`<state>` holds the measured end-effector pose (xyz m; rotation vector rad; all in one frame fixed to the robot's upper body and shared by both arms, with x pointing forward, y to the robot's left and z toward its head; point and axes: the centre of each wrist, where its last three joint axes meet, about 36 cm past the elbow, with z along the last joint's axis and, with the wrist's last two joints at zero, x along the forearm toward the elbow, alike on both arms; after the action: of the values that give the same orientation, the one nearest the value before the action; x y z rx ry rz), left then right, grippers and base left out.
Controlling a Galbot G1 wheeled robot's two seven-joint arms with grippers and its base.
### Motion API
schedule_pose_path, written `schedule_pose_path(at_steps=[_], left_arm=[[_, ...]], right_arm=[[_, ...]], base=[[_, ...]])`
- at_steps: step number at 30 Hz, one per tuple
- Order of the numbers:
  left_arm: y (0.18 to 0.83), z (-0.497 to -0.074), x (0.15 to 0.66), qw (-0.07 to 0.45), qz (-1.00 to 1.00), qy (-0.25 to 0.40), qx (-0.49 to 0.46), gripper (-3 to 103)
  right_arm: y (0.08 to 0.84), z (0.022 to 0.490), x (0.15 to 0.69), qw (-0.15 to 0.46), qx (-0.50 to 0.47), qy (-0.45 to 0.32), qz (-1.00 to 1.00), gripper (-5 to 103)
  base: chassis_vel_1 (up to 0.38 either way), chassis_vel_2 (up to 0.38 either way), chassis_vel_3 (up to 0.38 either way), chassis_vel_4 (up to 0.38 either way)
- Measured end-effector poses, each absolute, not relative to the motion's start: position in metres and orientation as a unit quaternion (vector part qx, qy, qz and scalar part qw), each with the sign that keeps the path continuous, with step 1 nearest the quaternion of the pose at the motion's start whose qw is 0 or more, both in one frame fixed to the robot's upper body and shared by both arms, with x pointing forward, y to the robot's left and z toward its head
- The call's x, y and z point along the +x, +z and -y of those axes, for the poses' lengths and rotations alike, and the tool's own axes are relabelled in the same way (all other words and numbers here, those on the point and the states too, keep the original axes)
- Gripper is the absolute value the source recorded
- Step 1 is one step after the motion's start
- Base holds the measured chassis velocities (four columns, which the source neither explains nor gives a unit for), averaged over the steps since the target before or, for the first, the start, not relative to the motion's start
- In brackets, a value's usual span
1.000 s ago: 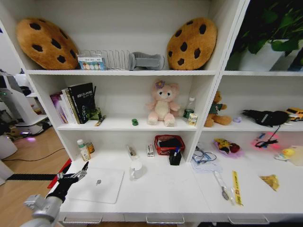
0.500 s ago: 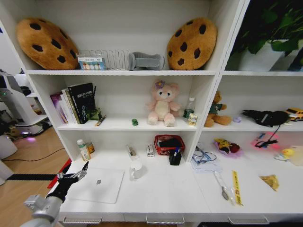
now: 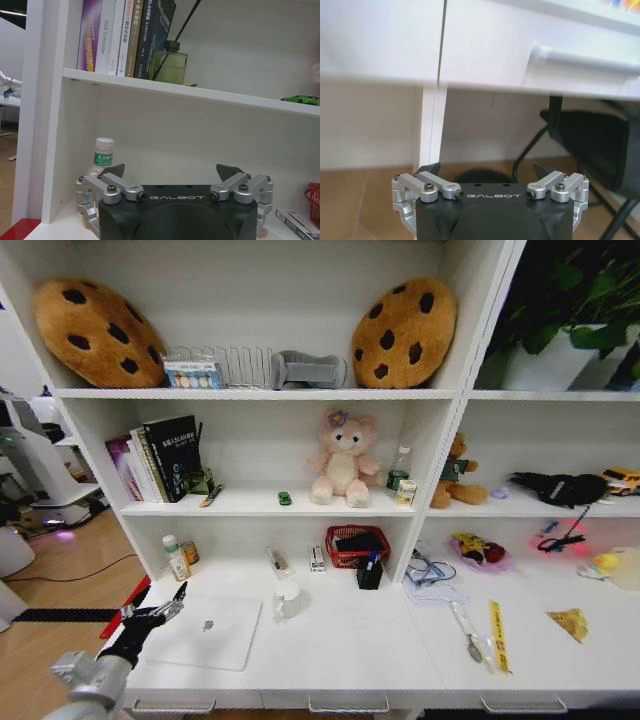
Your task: Organize the objects on the table.
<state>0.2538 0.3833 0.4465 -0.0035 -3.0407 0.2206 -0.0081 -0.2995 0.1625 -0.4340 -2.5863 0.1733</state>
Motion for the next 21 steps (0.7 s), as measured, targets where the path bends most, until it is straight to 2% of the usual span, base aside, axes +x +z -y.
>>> schedule_pose_path(at_steps=[6, 11, 16, 18, 19, 21], left_arm=[[0.446, -0.383, 0.254, 0.046, 0.996, 0.072, -0.001, 100], [0.446, -0.383, 0.254, 0.046, 0.996, 0.072, -0.001, 100], [0.446, -0.383, 0.254, 0.046, 0.996, 0.072, -0.001, 100], [0.446, -0.383, 0.254, 0.046, 0.996, 0.072, -0.001, 100], [0.446, -0.383, 0.254, 0.046, 0.996, 0.072, -0.001, 100], [0.446, -0.383, 0.254, 0.046, 0.996, 0.072, -0.001, 100]], right_arm=[[0.221, 0.300, -0.006, 0.212, -0.156, 0.054, 0.963, 100], [0.308, 0.296, 0.012, 0.153, -0.147, 0.047, 0.976, 100], [0.349, 0.293, 0.032, 0.109, -0.141, 0.044, 0.983, 100], [0.381, 0.300, 0.066, 0.079, -0.149, 0.040, 0.985, 100], [0.381, 0.300, 0.066, 0.079, -0.149, 0.040, 0.985, 100], [0.399, 0.320, 0.104, 0.065, -0.142, 0.037, 0.987, 100]], base=[[0.000, 0.000, 0.000, 0.000], [0.000, 0.000, 0.000, 0.000], [0.000, 0.000, 0.000, 0.000], [0.000, 0.000, 0.000, 0.000], [0.000, 0.000, 0.000, 0.000], [0.000, 0.000, 0.000, 0.000]])
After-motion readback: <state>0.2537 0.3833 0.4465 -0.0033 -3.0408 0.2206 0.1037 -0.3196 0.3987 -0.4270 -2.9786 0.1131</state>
